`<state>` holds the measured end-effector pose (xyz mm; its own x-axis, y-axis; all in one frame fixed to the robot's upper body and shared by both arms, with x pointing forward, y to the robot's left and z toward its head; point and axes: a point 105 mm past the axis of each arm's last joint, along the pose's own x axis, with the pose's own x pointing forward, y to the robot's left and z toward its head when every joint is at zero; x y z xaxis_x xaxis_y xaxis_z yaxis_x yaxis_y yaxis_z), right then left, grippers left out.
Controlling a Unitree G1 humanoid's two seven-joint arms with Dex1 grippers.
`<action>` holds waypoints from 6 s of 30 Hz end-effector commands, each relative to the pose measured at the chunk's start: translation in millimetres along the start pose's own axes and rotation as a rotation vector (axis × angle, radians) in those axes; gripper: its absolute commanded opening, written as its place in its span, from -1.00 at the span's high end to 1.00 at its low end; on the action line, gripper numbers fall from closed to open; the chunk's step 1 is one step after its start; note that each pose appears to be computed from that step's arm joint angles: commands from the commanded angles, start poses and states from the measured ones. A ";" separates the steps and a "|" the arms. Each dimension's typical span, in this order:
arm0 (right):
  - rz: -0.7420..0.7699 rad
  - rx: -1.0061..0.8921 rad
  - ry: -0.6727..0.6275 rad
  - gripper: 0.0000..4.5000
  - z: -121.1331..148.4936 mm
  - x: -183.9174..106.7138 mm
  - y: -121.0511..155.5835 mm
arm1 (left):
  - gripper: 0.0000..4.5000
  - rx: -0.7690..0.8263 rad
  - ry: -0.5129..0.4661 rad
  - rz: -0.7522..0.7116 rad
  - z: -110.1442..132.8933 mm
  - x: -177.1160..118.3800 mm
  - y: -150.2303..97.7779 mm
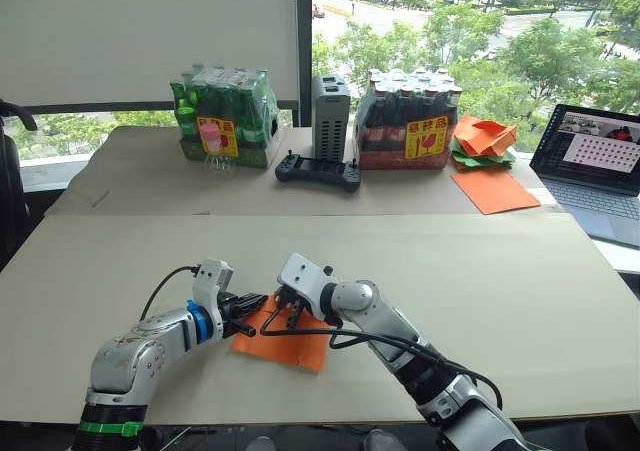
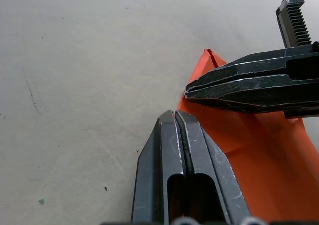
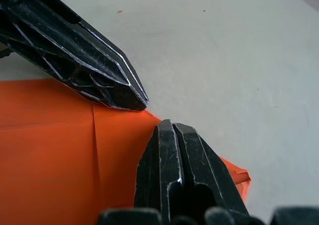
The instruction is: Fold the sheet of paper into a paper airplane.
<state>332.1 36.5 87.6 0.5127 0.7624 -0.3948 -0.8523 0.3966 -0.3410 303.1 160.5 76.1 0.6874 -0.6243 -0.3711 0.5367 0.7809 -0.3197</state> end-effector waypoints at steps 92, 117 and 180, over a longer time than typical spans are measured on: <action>0.272 0.190 0.001 1.00 -37.3 -93.0 25.8 | 0.98 0.001 0.045 -0.021 -9.5 -1.6 -2.5; 0.217 0.346 -0.192 1.00 3.5 -80.0 8.9 | 0.98 -0.002 0.044 0.011 -9.9 -8.8 3.4; 0.173 0.356 -0.223 1.00 20.5 -27.6 22.1 | 0.98 0.017 0.016 0.021 -13.2 -23.1 4.1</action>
<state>298.5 27.4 95.8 0.3746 0.8909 -0.2570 -0.9112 0.4049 0.0756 284.6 165.6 75.9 0.6730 -0.6440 -0.3638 0.5645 0.7650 -0.3099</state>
